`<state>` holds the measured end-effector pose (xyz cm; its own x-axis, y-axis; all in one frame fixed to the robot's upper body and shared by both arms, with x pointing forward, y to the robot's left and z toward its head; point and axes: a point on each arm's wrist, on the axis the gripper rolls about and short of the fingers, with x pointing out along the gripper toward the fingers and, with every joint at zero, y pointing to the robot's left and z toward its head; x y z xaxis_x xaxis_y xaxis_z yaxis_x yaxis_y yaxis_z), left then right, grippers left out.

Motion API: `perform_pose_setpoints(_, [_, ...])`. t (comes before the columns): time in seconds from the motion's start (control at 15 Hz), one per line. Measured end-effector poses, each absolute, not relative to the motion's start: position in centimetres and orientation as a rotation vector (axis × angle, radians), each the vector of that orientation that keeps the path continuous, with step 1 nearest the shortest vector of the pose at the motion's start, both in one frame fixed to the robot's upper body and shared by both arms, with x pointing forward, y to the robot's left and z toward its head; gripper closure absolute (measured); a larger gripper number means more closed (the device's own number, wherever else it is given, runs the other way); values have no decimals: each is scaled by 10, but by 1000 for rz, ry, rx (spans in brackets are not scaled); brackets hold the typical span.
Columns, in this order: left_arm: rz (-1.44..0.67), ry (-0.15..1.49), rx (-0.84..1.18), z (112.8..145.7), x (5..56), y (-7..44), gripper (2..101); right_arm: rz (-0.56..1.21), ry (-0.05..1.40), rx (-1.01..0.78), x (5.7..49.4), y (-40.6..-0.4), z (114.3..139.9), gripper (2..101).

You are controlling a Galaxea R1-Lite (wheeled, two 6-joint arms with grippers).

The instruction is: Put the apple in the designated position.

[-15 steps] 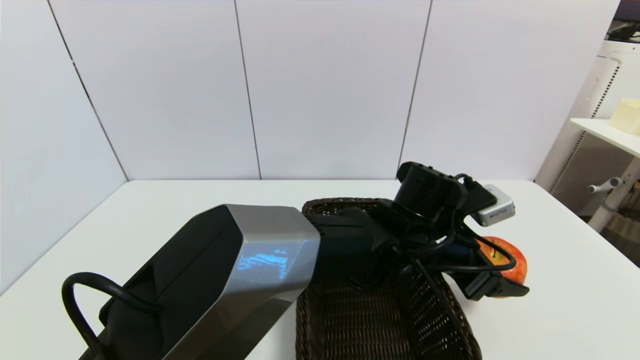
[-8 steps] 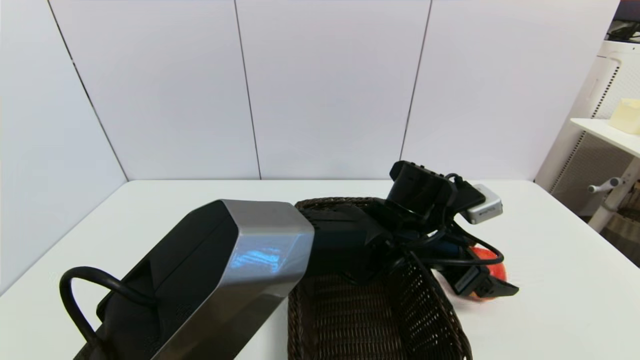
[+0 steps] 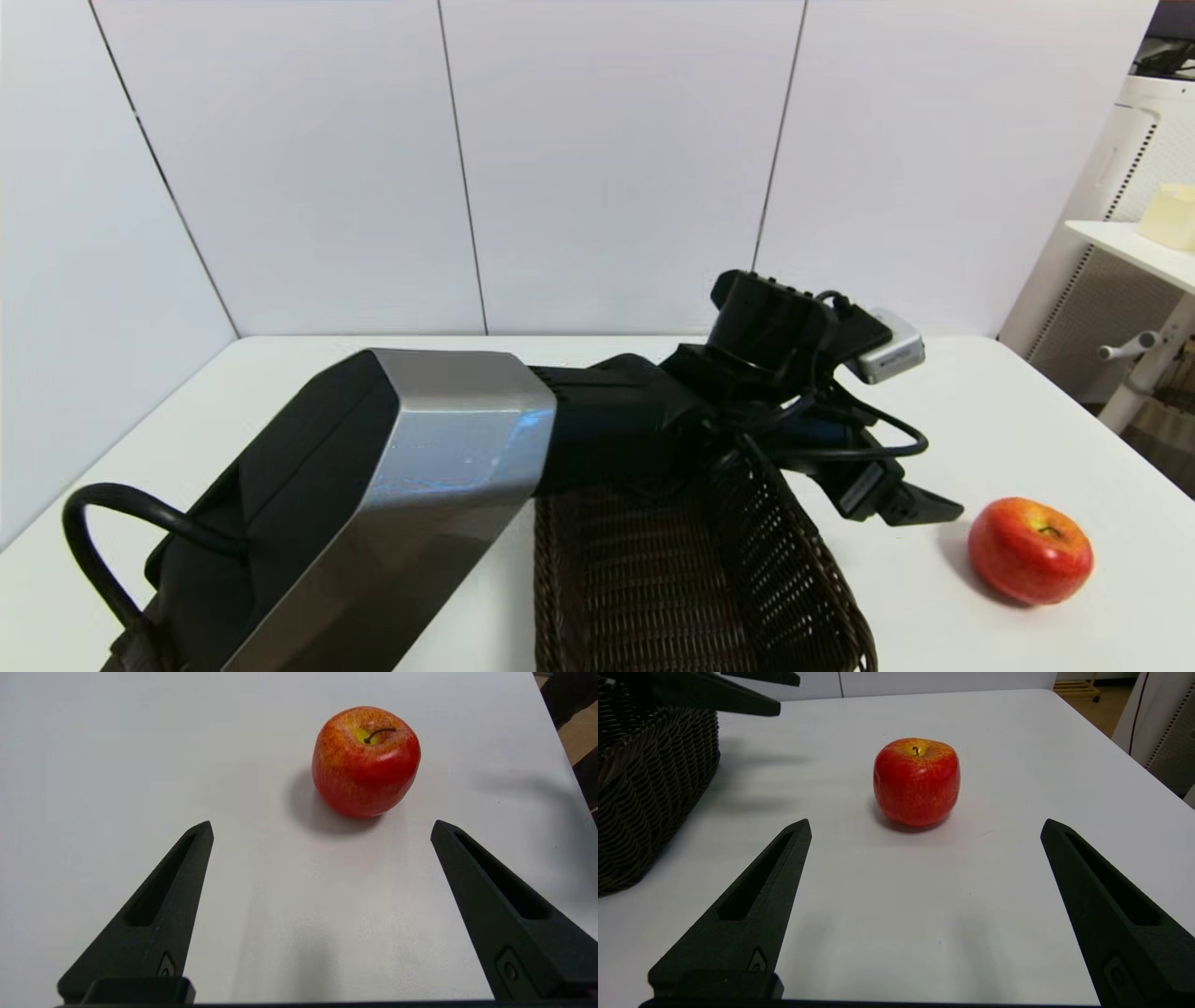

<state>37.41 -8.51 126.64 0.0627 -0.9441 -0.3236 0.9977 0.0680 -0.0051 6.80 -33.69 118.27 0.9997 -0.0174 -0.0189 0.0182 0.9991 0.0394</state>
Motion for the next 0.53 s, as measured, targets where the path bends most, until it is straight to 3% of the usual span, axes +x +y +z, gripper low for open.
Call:
perform_pose_setpoints(0.33, [-1359, 152, 225, 1335, 369, -54, 72, -18, 19, 39, 68, -337, 1183, 50])
perform_pose_setpoints(0.53, [-1213, 143, 238, 1373, 375, -6, 66, -17, 18, 40, 68, -337, 1183, 50])
